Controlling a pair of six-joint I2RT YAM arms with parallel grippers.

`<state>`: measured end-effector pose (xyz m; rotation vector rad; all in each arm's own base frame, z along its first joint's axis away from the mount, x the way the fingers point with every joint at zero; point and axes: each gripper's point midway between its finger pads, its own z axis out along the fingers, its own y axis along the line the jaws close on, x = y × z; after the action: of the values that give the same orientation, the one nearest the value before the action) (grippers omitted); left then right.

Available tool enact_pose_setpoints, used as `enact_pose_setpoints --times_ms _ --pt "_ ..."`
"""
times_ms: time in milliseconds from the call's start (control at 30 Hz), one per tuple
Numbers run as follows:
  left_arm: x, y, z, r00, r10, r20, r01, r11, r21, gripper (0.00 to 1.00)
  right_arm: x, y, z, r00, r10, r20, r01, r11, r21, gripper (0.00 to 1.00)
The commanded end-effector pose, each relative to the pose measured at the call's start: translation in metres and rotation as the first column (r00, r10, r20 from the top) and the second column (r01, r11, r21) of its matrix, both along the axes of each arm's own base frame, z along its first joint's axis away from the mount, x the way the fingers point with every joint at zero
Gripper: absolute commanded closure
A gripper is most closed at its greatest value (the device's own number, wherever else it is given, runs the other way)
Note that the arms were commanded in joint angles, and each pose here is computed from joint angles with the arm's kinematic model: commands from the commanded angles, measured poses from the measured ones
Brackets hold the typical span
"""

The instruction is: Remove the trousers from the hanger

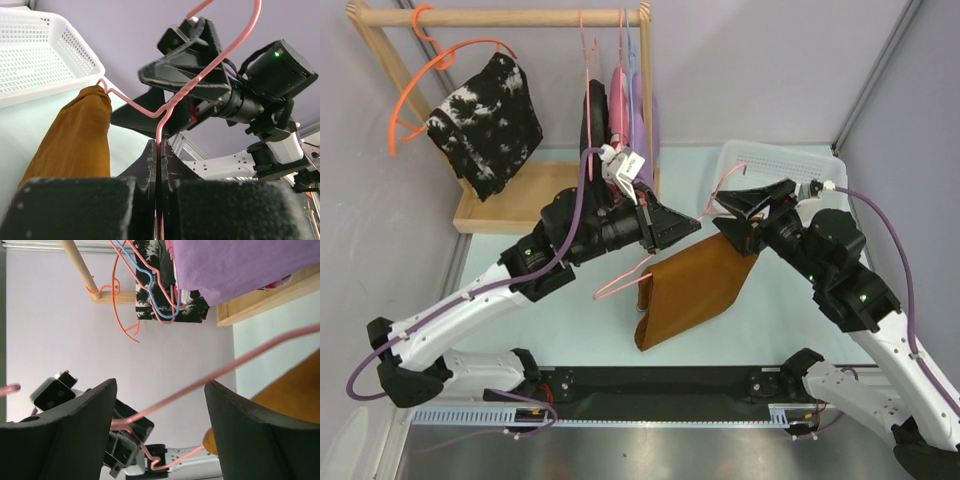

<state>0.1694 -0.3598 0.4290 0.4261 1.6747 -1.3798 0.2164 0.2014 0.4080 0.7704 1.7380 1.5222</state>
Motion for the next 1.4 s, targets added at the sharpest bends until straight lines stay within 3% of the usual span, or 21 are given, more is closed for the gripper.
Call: enact_pose_setpoints --times_ms 0,200,267,467,533,667,733,767,867,1067,1167,1200,1367 --pt "-0.02 0.017 0.084 0.989 -0.005 0.146 0.042 0.967 -0.253 1.0 0.006 0.007 0.021 1.0 0.0 0.004 0.0 0.992 0.124 0.25" --pt "-0.023 0.009 0.074 0.988 -0.021 0.151 0.056 0.972 -0.228 1.0 0.001 0.021 0.023 0.999 0.04 -0.02 -0.035 0.979 0.199 0.39" --pt "-0.024 0.006 0.068 0.988 -0.032 0.15 0.064 0.975 -0.214 1.0 -0.003 0.025 0.024 0.998 0.06 -0.027 -0.052 0.973 0.223 0.52" --pt "-0.03 -0.007 0.054 0.986 -0.098 0.136 0.12 0.979 -0.166 0.99 -0.001 0.02 0.023 0.999 0.024 -0.044 -0.011 0.961 0.277 0.74" --pt "-0.032 -0.01 0.05 0.984 -0.116 0.132 0.135 0.98 -0.149 0.93 -0.001 0.018 0.023 0.999 0.02 -0.048 -0.005 0.956 0.293 0.81" --pt "-0.048 -0.005 0.051 0.965 -0.187 0.185 0.21 0.971 -0.114 0.54 -0.003 0.018 0.02 0.998 0.027 -0.064 -0.007 0.955 0.297 0.96" --pt "-0.054 0.004 0.056 0.958 -0.197 0.208 0.218 0.972 -0.084 0.42 -0.005 0.019 0.019 0.997 0.046 -0.065 -0.025 0.957 0.291 1.0" --pt "-0.057 0.008 0.049 0.953 -0.21 0.218 0.223 0.974 -0.034 0.35 -0.006 0.019 0.019 0.996 0.053 -0.065 -0.033 0.958 0.285 1.0" --pt "-0.064 0.027 0.051 0.942 -0.215 0.256 0.215 0.976 0.029 0.27 -0.012 0.021 0.018 0.993 0.108 -0.056 -0.089 0.958 0.273 1.0" --pt "-0.094 0.062 0.043 0.9 -0.324 0.29 0.296 0.945 0.136 0.18 -0.024 0.013 0.036 0.981 0.195 0.004 -0.189 0.945 0.267 1.0" --pt "-0.123 0.071 0.04 0.839 -0.468 0.277 0.441 0.884 0.156 0.13 -0.038 0.017 0.047 0.952 0.303 0.046 -0.305 0.922 0.239 1.0" --pt "-0.141 0.074 0.041 0.79 -0.554 0.264 0.534 0.832 0.149 0.12 -0.048 0.021 0.049 0.928 0.367 0.063 -0.371 0.903 0.217 1.0" --pt "-0.167 0.07 0.041 0.703 -0.682 0.201 0.686 0.725 0.063 0.08 -0.078 0.031 0.062 0.822 0.551 0.144 -0.567 0.814 0.124 1.0"
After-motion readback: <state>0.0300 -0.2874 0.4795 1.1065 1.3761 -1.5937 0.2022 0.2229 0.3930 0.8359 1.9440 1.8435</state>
